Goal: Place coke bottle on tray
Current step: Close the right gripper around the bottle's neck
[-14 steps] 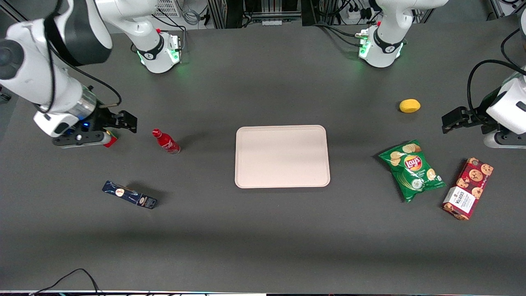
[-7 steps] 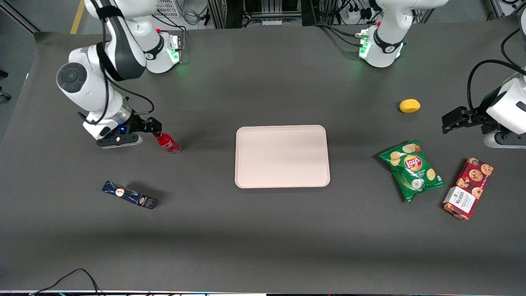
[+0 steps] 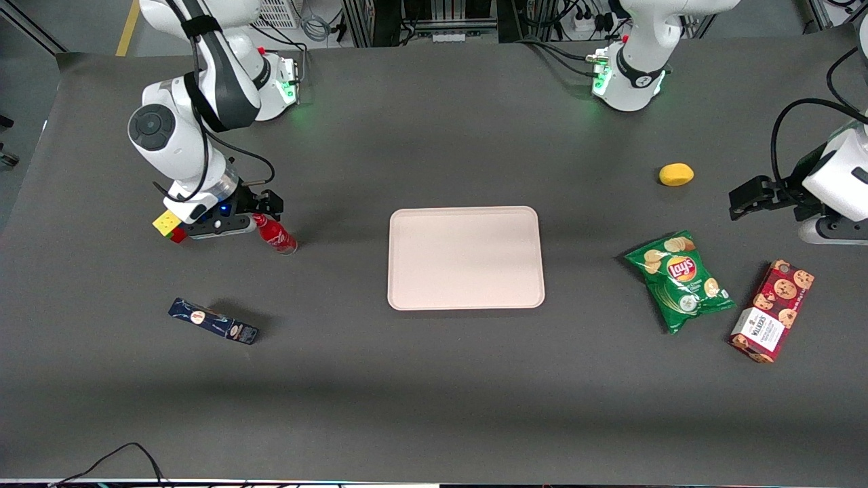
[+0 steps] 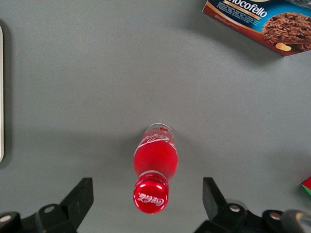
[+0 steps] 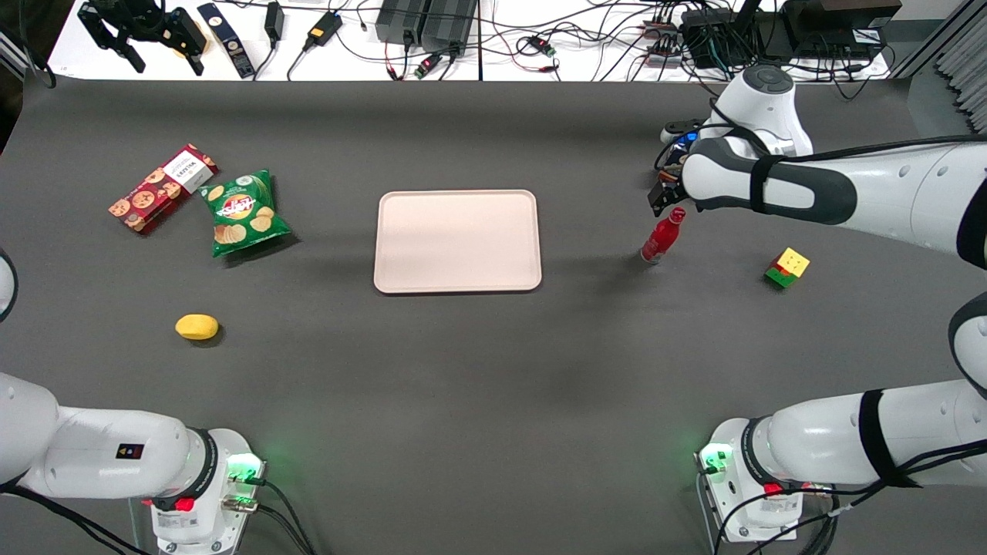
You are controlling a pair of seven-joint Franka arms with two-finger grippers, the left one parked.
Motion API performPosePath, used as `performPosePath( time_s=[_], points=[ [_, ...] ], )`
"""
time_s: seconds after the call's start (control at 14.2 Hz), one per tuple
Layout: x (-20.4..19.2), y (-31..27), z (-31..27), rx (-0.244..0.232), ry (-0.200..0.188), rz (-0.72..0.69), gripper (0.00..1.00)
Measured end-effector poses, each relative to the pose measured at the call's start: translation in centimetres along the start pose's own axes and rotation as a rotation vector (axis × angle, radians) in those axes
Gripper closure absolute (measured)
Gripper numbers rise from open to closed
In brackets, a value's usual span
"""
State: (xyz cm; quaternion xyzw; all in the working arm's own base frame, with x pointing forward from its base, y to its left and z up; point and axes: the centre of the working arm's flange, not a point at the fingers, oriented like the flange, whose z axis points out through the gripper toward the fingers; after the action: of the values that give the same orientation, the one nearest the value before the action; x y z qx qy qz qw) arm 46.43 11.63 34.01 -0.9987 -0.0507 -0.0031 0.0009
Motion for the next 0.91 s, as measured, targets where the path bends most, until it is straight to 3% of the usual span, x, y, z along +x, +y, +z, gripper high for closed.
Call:
performPosePath(
  time_s=[0.56,0.91],
  points=[
    [-0.4,0.1,2.2,0.001,-0.024,0.001,0.02],
    [-0.5,0.1,2.4,0.001,-0.026,0.001,0.27]
  ],
)
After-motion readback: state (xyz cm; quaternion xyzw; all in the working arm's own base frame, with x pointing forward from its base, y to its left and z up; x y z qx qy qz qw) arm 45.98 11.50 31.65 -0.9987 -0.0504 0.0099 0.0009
